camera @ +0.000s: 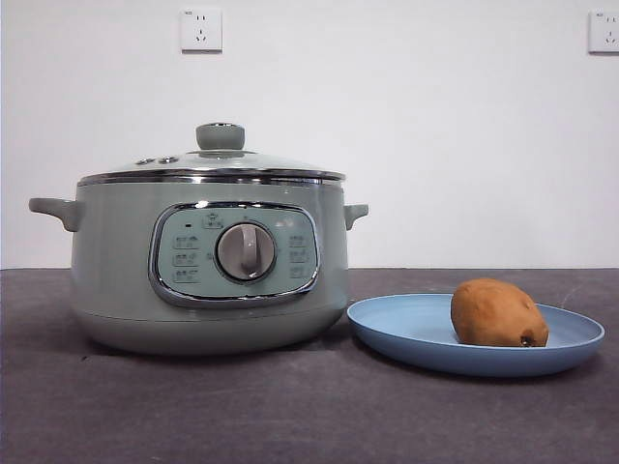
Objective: Take the potato out from the steamer,put the potato on the plate,close the lid
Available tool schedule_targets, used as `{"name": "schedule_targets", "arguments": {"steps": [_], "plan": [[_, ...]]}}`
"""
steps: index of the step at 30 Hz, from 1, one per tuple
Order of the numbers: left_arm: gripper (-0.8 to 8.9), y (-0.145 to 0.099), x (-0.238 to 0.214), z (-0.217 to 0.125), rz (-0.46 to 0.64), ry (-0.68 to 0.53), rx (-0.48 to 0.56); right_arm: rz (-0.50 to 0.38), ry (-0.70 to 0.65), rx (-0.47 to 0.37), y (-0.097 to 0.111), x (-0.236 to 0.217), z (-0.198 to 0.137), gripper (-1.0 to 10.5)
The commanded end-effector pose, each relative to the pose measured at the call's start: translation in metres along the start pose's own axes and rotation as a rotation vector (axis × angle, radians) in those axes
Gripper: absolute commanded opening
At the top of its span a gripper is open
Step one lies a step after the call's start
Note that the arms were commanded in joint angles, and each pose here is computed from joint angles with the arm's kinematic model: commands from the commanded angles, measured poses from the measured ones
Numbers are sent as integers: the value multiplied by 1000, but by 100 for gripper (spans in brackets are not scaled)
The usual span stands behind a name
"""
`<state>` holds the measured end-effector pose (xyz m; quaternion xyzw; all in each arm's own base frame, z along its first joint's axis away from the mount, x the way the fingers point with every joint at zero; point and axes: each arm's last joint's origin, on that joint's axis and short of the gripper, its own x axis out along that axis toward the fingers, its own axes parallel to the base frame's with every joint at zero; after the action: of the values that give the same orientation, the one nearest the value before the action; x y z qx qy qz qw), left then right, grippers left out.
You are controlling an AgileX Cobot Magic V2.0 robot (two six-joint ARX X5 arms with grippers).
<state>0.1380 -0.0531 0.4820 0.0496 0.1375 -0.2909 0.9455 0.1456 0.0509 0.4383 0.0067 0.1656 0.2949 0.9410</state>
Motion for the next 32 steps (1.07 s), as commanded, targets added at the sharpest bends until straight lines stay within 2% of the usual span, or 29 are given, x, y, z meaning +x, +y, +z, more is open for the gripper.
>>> {"name": "schedule_targets", "arguments": {"steps": [1, 10, 15, 20, 27, 32], "plan": [[-4, 2, 3, -24, 24, -52, -5, 1, -1, -3, 0, 0, 0, -1], [-4, 7, 8, -149, 164, -189, -41, 2, -1, -3, 0, 0, 0, -1], [-4, 8, 14, -226, 249, -258, -117, 1, -1, -2, 0, 0, 0, -1], [-4, 9, 25, -284, 290, -281, -205, 1, -2, -2, 0, 0, 0, -1], [-4, 10, 38, -328, 307, -249, -296, 1, -1, -3, 0, 0, 0, -1], [-4, 12, 38, -336, 421, -184, -339, 1, -1, -2, 0, 0, 0, -1]]}}
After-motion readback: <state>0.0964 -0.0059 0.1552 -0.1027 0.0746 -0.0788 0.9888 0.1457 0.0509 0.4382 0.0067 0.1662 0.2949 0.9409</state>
